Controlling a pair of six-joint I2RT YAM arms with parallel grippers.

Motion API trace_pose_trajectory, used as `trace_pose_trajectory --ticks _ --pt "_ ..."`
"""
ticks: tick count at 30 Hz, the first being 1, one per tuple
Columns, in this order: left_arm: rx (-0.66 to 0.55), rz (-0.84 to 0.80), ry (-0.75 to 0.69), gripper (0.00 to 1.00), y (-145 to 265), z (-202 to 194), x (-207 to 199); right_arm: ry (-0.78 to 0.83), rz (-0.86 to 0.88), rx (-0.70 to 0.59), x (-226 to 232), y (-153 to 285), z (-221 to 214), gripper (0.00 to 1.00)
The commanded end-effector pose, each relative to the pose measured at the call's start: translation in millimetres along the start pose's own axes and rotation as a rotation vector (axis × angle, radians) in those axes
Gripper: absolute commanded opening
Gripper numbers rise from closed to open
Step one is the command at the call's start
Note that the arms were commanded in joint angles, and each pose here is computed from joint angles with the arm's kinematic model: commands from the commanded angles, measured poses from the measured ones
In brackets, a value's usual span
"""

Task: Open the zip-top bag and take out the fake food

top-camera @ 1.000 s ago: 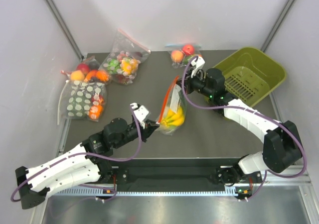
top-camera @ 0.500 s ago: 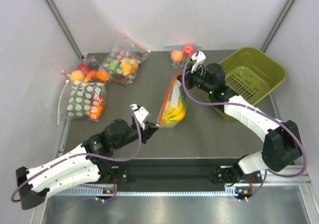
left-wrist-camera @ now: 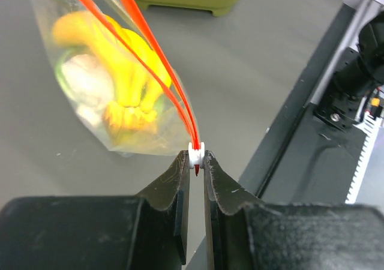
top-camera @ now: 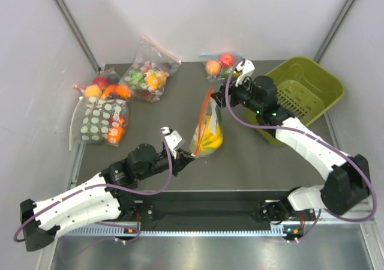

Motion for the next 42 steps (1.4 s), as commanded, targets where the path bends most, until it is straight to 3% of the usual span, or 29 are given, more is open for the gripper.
trace_pose_trajectory --ticks 1,2,4,12,17,24,42 --pt "-0.032 -0.098 -0.002 0.0 -6.1 10.2 -15.2 0.009 -0.075 -0.083 -1.3 32.2 32.0 0.78" --pt "-0.04 -0.103 -0.002 0.0 -7.5 13.5 -16.6 0.002 -0.099 -0.078 -1.2 39.0 30.9 0.85" --pt "-0.039 -0.109 -0.002 0.0 -13.7 15.4 -18.3 -0.02 -0.103 -0.094 8.3 60.6 29.4 0.87" --pt "-0.074 -0.091 0.0 0.0 -27.4 24.8 -19.7 -0.156 -0.109 -0.141 36.2 115.8 11.9 0.86" --pt "-0.138 -0.057 0.027 0.0 -28.3 32.2 -16.2 -0.162 -0.184 -0.024 59.1 124.2 -6.3 0.84" --pt "-0.135 -0.066 0.038 0.0 -32.2 27.9 -16.0 -0.233 -0.273 0.006 67.9 137.7 -37.0 0.81" --pt "-0.111 -0.063 0.036 0.0 -36.6 16.9 -12.4 -0.302 -0.294 -0.076 67.2 129.5 -31.0 0.74"
Point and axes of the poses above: each gripper's point midway between its finger pads, its own y axis back along the fingers, its own x axis along the line the jaws close on, z = x × y, the point moved 6 cm from there along y, back along the fingers, and after that the axes turned 13 degrees about y, right-handed, at the moved point
